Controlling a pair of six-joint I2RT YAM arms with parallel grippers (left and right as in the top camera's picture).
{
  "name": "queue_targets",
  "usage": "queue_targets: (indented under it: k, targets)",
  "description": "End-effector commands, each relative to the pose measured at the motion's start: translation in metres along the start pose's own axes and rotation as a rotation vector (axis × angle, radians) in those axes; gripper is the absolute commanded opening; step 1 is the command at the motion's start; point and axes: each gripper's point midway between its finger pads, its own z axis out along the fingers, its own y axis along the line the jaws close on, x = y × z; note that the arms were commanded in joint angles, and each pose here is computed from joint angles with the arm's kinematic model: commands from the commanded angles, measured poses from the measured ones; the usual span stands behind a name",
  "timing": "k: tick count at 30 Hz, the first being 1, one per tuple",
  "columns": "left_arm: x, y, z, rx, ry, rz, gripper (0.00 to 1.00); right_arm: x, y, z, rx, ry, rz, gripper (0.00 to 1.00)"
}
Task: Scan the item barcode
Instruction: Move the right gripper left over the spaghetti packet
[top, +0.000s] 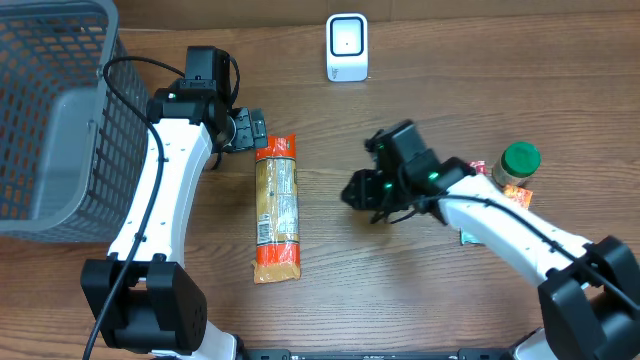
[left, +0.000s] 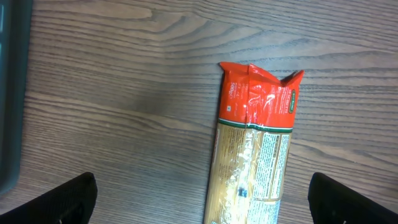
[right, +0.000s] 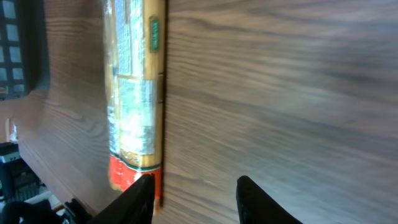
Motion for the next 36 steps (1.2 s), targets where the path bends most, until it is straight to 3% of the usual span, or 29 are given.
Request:
queue_targets:
  k: [1,6,14,17,20,21,23,24,29,36]
  targets:
    - [-0.006,0.001,-0.008,0.000,-0.029,0.002,1.00,0.001,0.016,0.006,0.062,-0.074,0.059,0.47]
    - [-0.006,0.001,-0.008,0.000,-0.029,0.002,1.00,0.012,0.032,0.024,0.110,-0.121,-0.011,0.63]
    - [-0.019,-0.004,-0.009,0.021,-0.078,-0.004,1.00,0.027,0.051,0.042,0.082,-0.114,-0.077,0.64]
    - [-0.013,-0.013,-0.009,0.077,-0.051,-0.019,1.00,0.028,0.049,0.044,0.088,-0.109,-0.075,0.78]
    - [0.001,-0.020,-0.009,0.122,0.011,-0.007,1.00,0.029,0.047,0.045,0.094,-0.104,-0.074,0.78]
    - [0.004,-0.020,-0.009,0.121,0.020,0.010,0.90,0.029,0.047,0.045,0.096,-0.102,-0.073,0.78]
    - [0.013,-0.017,-0.008,0.107,0.055,0.032,0.30,0.029,0.046,0.045,0.097,-0.101,-0.073,0.78]
    - [0.019,-0.015,-0.007,0.098,0.079,0.033,0.08,0.029,0.046,0.045,0.097,-0.101,-0.073,0.78]
    - [0.052,0.007,0.020,-0.020,0.168,0.005,0.05,0.029,0.046,0.047,0.095,-0.103,-0.073,0.78]
    - [0.088,0.004,0.070,0.007,0.195,-0.008,0.11,0.030,0.041,0.057,0.107,-0.091,-0.070,0.77]
